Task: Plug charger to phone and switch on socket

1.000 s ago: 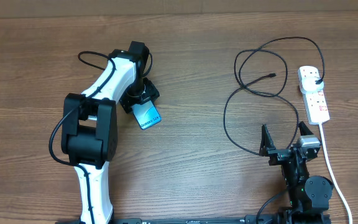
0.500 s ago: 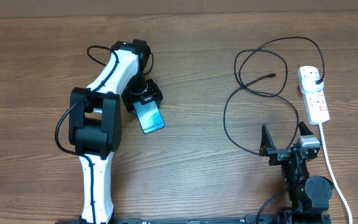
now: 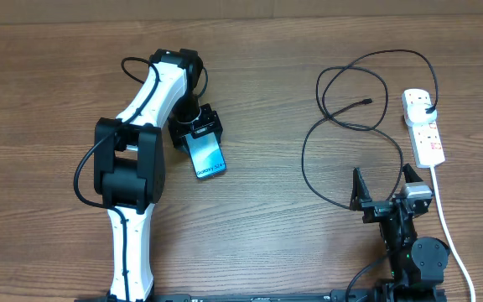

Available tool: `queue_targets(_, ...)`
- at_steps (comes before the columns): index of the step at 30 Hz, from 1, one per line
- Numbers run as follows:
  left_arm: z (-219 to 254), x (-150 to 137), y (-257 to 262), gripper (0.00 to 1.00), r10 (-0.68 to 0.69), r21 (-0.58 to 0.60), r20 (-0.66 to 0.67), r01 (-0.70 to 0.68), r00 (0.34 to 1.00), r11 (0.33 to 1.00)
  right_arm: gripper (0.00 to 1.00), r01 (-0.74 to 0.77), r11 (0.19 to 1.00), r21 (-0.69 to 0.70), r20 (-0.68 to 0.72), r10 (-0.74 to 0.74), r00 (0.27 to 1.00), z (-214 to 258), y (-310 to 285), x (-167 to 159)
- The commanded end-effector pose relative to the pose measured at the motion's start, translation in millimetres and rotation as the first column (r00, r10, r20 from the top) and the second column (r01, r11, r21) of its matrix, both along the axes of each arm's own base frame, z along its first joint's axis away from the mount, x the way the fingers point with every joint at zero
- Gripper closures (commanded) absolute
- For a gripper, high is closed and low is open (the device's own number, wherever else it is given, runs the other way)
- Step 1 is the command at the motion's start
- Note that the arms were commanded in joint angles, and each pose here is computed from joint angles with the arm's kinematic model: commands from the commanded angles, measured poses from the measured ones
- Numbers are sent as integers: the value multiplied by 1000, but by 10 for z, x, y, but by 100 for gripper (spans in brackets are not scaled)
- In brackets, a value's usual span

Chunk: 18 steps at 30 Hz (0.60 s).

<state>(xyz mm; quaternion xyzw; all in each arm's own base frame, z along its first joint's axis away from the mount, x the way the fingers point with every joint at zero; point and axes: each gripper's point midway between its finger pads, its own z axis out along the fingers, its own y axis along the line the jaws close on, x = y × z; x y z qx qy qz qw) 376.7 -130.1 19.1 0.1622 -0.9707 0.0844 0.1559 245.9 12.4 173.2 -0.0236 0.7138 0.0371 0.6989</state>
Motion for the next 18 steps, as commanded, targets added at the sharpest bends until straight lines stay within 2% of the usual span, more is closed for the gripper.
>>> queue_targets(1, 135, -35, -304, 29, -59, -179, -4, 57, 998, 982, 0, 3, 1000, -1, 4, -3, 1000, -17, -7, 0)
queue_targets(7, 363, -124, -645, 29, -91, -424, -16, 76, 996, 903, 0, 3, 1000, -1, 4, -3, 1000, -17, -7, 0)
queue_targets(11, 612, -128, -909, 29, -83, -611, -6, 62, 997, 789, 0, 3, 1000, -1, 4, -3, 1000, -18, -7, 0)
queue_targets(18, 916, -80, -1131, 31, -34, -765, -25, 2, 999, 643, 0, 2, 1000, -1, 9, -2, 1000, -5, -5, 0)
